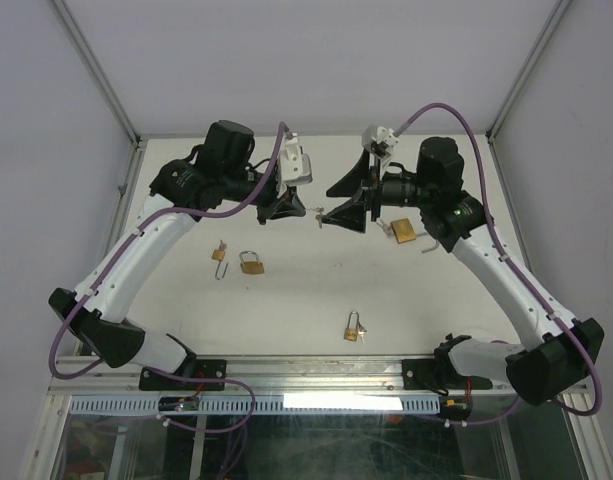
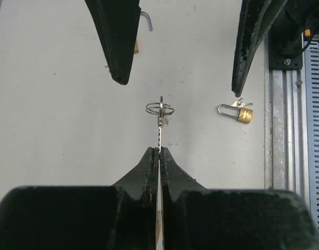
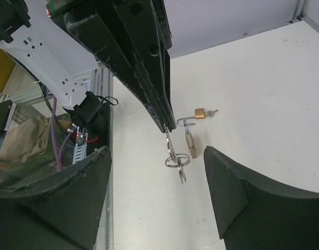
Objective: Unlock with the key
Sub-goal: Pick up the key from the center of the board.
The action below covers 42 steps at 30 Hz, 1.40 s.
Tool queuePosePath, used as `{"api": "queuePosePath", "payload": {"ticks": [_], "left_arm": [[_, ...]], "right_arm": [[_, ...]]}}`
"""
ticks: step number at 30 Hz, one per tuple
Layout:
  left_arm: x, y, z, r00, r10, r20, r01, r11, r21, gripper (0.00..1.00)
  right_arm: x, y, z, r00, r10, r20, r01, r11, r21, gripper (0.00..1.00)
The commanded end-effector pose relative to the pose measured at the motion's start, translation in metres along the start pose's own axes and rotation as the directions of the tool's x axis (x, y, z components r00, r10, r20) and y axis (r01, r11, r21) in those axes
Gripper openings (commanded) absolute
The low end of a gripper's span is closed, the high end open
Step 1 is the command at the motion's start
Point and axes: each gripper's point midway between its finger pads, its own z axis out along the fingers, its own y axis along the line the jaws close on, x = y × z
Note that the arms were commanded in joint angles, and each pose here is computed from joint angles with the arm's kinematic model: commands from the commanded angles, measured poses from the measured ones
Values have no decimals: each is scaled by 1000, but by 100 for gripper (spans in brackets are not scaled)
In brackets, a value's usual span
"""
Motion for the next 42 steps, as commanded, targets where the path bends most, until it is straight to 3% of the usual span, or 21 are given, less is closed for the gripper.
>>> {"api": "queuePosePath", "payload": {"ticks": [1,12,26,32,36,42], "left_arm": [[-2,-5,-9,999,25,-47,-25,1000,10,0],[-1,-9,-7,999,-3,-48,5,1000,27,0],[-3,-12,-5,999,1,-35,0,999,47,0],[-5,-13,-5,1000,5,-28,-4,998,55,0],[-5,-14,-5,1000,4,-25,-3,998,60,0],[-4,-16,-3,1000,-17,-23,18,998,68,0]], "right_arm": [[-11,1,15,996,-76,49,79,994,-81,71],[9,-1,39,1000,-14,22,17,990,-143,48],[32,-6,35,998,-2,-55,-3,996,-91,46],[32,-7,35,999,-13,-52,8,997,-82,26],[29,-5,34,999,-30,-35,27,996,-83,0],[25,1,31,999,-46,-21,44,994,-96,0]]}}
